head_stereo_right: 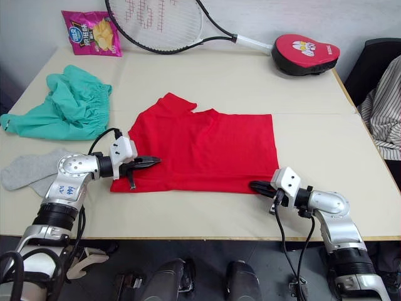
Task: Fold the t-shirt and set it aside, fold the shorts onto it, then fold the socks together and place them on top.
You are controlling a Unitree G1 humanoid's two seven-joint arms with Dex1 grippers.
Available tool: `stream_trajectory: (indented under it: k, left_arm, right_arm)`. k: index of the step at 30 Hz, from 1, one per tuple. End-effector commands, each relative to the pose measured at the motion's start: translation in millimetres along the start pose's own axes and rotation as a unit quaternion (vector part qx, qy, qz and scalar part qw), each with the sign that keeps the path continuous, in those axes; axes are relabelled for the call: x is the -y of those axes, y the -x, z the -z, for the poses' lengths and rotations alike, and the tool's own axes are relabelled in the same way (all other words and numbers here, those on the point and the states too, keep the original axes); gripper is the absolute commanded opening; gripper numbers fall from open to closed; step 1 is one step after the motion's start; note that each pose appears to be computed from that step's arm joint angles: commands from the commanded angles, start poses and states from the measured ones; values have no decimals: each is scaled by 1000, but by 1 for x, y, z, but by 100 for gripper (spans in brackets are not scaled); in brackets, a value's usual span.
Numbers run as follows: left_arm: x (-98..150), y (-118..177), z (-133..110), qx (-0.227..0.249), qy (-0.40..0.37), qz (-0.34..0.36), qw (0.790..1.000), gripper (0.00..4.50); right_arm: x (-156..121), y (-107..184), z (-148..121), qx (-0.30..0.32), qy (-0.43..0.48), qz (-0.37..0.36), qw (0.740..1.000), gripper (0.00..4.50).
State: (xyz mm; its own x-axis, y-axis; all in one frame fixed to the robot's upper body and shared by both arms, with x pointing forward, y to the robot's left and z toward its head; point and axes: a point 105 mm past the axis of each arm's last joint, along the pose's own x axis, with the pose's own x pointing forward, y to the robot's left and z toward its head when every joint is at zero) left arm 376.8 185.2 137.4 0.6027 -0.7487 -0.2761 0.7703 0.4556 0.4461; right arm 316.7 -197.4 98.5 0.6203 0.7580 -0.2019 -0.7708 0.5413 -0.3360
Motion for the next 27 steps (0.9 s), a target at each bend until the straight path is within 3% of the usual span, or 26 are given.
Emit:
stream_trajectory:
  k: [1, 4, 9, 15, 18, 23, 27]
  left_arm:
    - [-39, 20, -19, 47, 1, -109, 993, 0]
    - [-41, 52, -27, 84, 45, -93, 991, 0]
    - [-6, 83, -14, 44, 63, -11, 997, 0]
    - [23, 61, -3, 26, 61, 1, 998, 0]
    - [36, 54, 16, -17, 63, 6, 998, 0]
    - [30, 54, 31, -48, 79, -28, 995, 0]
    - [4, 55, 35, -56, 50, -97, 992, 0]
  right_arm:
    - [28, 19, 4, -13, 8, 83, 996, 15]
    - [32, 25, -8, 12, 20, 94, 995, 15]
    - [3, 21, -30, 54, 27, 18, 998, 15]
    - [-20, 3, -23, 46, 31, -14, 998, 15]
    - [-16, -2, -15, 39, 22, 1, 999, 15]
    - [-4, 1, 4, 8, 18, 19, 1000, 15]
    - [11, 10, 14, -7, 20, 49, 999, 15]
